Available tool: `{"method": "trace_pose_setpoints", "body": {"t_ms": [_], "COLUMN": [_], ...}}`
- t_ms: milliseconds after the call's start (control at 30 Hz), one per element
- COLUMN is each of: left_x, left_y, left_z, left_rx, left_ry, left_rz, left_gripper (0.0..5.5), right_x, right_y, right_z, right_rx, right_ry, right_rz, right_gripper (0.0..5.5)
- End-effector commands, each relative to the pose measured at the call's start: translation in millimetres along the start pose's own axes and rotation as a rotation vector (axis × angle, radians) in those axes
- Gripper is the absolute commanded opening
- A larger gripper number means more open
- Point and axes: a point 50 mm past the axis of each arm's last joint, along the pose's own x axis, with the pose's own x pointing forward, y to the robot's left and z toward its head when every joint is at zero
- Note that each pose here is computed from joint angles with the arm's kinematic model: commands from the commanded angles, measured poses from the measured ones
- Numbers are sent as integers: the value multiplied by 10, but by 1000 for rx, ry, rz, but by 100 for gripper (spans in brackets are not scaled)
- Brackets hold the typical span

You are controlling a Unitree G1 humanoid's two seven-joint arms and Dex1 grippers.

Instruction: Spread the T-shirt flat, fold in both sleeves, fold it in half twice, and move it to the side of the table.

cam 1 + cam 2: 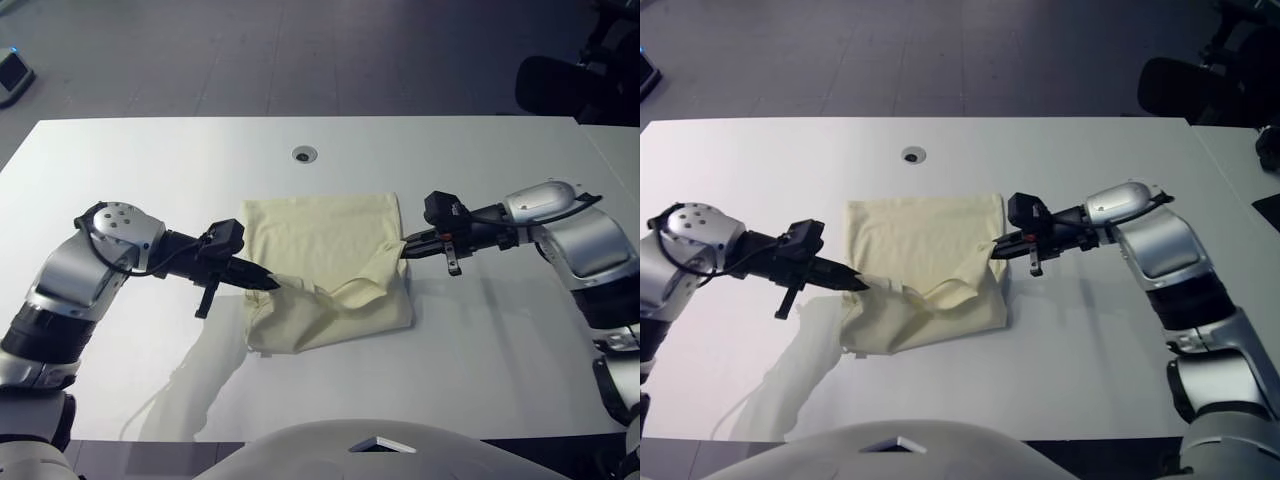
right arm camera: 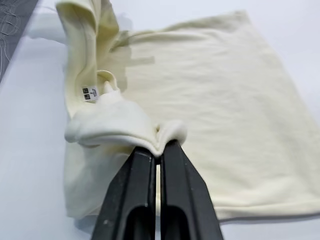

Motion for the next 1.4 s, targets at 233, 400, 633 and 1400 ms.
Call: {"method": "trace_pose_setpoints", "body": {"t_ms": [233,400,633,1400], "left_x": [-206,-232,-210,-43], "left_y": [517,667,898,1074], "left_z": [53,25,38,-398], "left_rx": [33,21,1,-152], "left_ry": [21,-13,-74,36], "left_rz": [150,238,392,615], "left_gripper": [0,0,0,0], "right_x": [50,154,180,491], "right_y": [-539,-711,-877,-902], "right_z": [136,141,67,-414], "right_rx": [-23,7,58,219], "right_ry": [1,-9,-5,86], "right_rz": [-134,-178,-297,-567], "right_gripper": [2,2,2,2]}}
